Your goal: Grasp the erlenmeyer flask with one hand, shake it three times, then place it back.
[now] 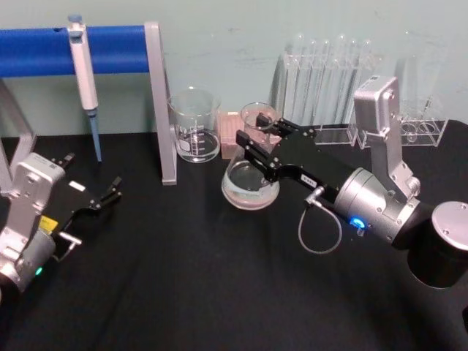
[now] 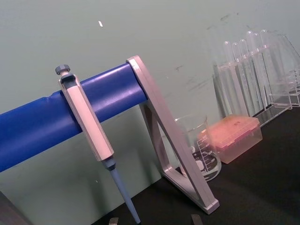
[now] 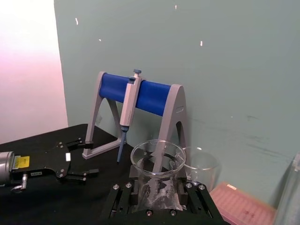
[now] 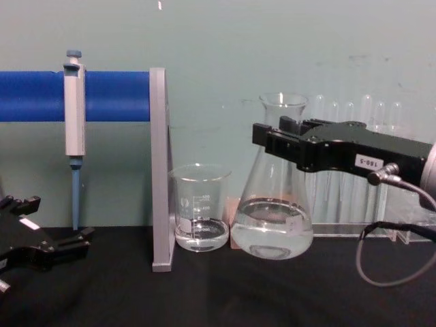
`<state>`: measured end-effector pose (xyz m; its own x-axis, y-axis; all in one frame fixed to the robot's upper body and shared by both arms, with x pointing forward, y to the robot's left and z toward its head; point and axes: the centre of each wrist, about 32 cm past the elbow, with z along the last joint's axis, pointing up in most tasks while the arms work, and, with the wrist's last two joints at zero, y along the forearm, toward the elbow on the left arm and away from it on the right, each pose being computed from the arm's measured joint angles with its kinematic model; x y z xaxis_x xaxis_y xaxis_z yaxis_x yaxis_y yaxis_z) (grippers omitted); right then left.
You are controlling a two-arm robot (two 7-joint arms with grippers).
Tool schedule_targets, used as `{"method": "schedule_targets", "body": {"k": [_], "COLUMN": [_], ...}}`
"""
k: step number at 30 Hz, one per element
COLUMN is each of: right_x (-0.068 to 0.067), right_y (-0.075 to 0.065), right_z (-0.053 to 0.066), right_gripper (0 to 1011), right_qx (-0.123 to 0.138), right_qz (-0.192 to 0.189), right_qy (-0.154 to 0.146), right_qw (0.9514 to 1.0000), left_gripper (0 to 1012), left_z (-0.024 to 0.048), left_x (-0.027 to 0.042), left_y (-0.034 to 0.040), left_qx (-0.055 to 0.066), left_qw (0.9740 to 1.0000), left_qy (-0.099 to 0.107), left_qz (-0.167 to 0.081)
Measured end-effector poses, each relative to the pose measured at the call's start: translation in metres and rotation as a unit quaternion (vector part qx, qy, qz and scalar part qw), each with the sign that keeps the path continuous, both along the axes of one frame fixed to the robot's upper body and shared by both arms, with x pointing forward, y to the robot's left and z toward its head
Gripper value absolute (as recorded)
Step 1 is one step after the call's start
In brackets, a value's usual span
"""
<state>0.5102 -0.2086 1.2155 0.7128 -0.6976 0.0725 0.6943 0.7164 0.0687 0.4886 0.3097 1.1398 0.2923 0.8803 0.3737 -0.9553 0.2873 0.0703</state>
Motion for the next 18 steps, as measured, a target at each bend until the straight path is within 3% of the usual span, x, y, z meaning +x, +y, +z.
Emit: {"method": "schedule_targets", "body": {"k": [18], "right_x": [0.0027], "right_y": [0.0022], "right_z": [-0.0005], "right_gripper": [451], "right_qx": [-0.004], "right_qz": [0.018], "right_qy": [0.002], "right_qw": [0.9998], "left_gripper": [1001], "left_z": [0.0000], "left_x": [0.0000], "left_y": [0.0000], "left_qx": [0.000], "left_qw": [1.0000], "left_qy": [0.000], "left_qz": [0.000]}}
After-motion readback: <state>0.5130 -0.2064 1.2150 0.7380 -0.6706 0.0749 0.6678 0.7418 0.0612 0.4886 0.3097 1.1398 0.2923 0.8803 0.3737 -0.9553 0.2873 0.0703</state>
